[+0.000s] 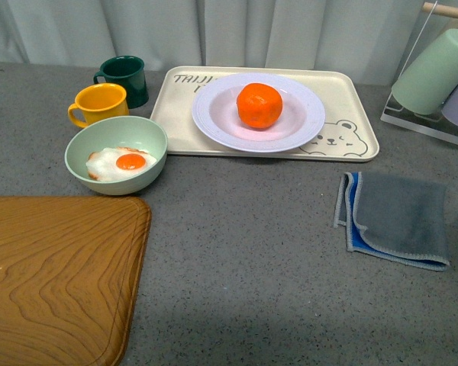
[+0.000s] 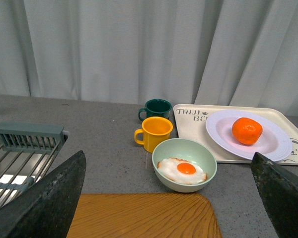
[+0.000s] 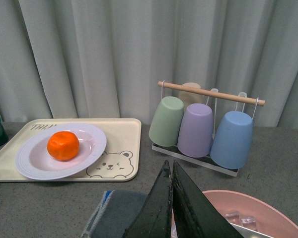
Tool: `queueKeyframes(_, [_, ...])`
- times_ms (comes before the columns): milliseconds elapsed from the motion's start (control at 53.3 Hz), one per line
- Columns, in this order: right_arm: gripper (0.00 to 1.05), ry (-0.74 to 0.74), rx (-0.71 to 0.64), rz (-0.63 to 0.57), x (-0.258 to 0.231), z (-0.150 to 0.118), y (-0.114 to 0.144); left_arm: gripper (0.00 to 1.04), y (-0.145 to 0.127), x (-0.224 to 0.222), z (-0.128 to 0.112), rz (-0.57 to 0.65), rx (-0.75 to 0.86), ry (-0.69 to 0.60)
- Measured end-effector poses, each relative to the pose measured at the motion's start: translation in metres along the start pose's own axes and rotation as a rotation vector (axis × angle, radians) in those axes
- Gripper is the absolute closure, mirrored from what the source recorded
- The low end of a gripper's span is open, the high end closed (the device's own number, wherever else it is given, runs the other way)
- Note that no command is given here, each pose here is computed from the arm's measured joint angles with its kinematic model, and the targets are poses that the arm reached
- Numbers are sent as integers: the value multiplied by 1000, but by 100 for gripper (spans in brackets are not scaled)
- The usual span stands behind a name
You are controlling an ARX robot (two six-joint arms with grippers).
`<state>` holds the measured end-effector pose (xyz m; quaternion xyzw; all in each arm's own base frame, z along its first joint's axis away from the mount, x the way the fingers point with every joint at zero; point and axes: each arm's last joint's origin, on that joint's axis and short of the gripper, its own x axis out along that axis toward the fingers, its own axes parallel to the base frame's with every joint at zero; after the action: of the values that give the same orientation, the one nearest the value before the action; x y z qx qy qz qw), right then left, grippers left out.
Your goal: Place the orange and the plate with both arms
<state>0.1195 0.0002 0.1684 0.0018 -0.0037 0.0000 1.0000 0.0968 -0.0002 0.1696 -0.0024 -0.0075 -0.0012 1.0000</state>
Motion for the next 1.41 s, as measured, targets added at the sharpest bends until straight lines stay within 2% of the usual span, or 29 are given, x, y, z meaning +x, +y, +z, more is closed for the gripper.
queueKeyframes(582, [104,-1,0,1,-12,0,0,7,0,0,0,0,0,0])
queueKeyframes(638, [104,35,0,3,-19,-5,0,7,0,0,0,0,0,0])
queueKeyframes(807, [104,5,0,3,-22,-3,0,7,0,0,0,0,0,-1])
queueKeyframes(1070, [63,5,-2,3,-22,-3,0,7,0,0,0,0,0,-1])
queueKeyframes(1126, [52,5,-2,3,-22,-3,0,7,0,0,0,0,0,-1])
queueKeyframes(1164, [42,5,-2,3,-22,-3,0,7,0,0,0,0,0,-1])
queueKeyframes(1220, [33,5,-2,3,-22,-3,0,7,0,0,0,0,0,-1])
queueKeyframes(1314, [10,5,-2,3,-22,-3,0,7,0,0,0,0,0,-1])
queueKeyframes(1332, [8,5,0,3,-22,-3,0,7,0,0,0,0,0,-1])
queueKeyframes(1408, [10,5,-1,3,-22,-3,0,7,0,0,0,0,0,-1])
